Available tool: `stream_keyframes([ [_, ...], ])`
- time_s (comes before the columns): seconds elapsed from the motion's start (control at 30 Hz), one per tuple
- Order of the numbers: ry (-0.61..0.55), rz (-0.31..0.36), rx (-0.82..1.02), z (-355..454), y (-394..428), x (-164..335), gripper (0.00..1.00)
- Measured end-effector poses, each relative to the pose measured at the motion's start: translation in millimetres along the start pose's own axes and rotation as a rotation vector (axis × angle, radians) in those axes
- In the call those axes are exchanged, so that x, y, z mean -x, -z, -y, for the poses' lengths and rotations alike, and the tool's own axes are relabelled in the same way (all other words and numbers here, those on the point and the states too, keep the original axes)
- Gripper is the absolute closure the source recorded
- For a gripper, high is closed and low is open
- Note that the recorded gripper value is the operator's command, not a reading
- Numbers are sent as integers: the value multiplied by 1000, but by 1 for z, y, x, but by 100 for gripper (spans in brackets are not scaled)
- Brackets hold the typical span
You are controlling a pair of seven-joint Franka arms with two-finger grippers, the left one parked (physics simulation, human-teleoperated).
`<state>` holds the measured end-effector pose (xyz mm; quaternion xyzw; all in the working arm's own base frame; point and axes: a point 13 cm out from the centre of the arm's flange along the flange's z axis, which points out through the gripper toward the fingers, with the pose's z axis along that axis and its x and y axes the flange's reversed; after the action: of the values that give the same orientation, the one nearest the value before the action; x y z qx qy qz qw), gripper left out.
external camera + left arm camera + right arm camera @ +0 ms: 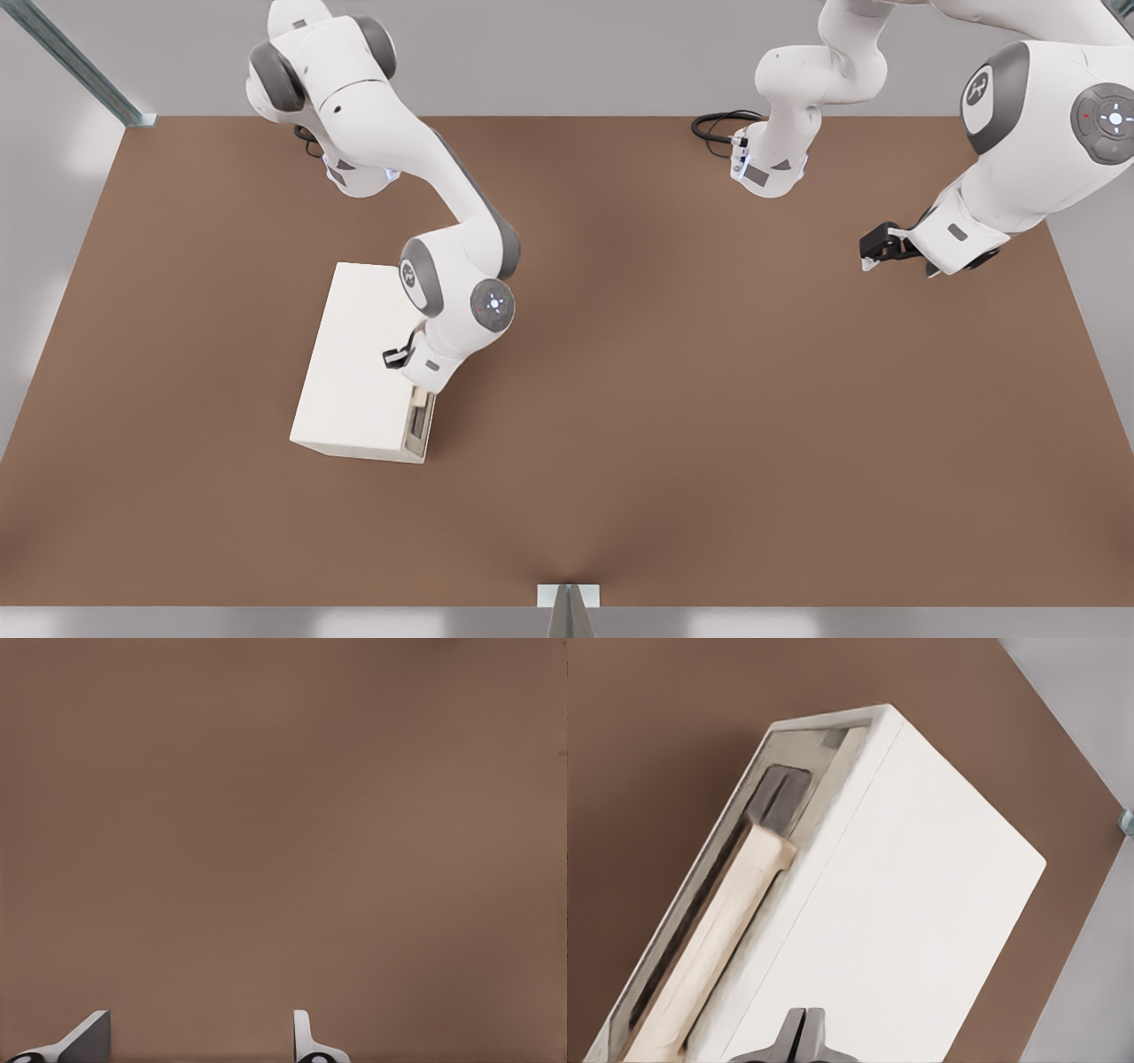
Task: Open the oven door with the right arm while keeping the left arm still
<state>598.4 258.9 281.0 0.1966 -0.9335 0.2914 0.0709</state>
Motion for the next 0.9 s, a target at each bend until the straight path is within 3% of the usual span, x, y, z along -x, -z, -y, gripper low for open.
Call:
stream_keyframes([
  [0.43, -78, 40, -14, -35, -14, 22, 79],
  [0.9, -122, 11, -28, -40, -30, 18, 79],
])
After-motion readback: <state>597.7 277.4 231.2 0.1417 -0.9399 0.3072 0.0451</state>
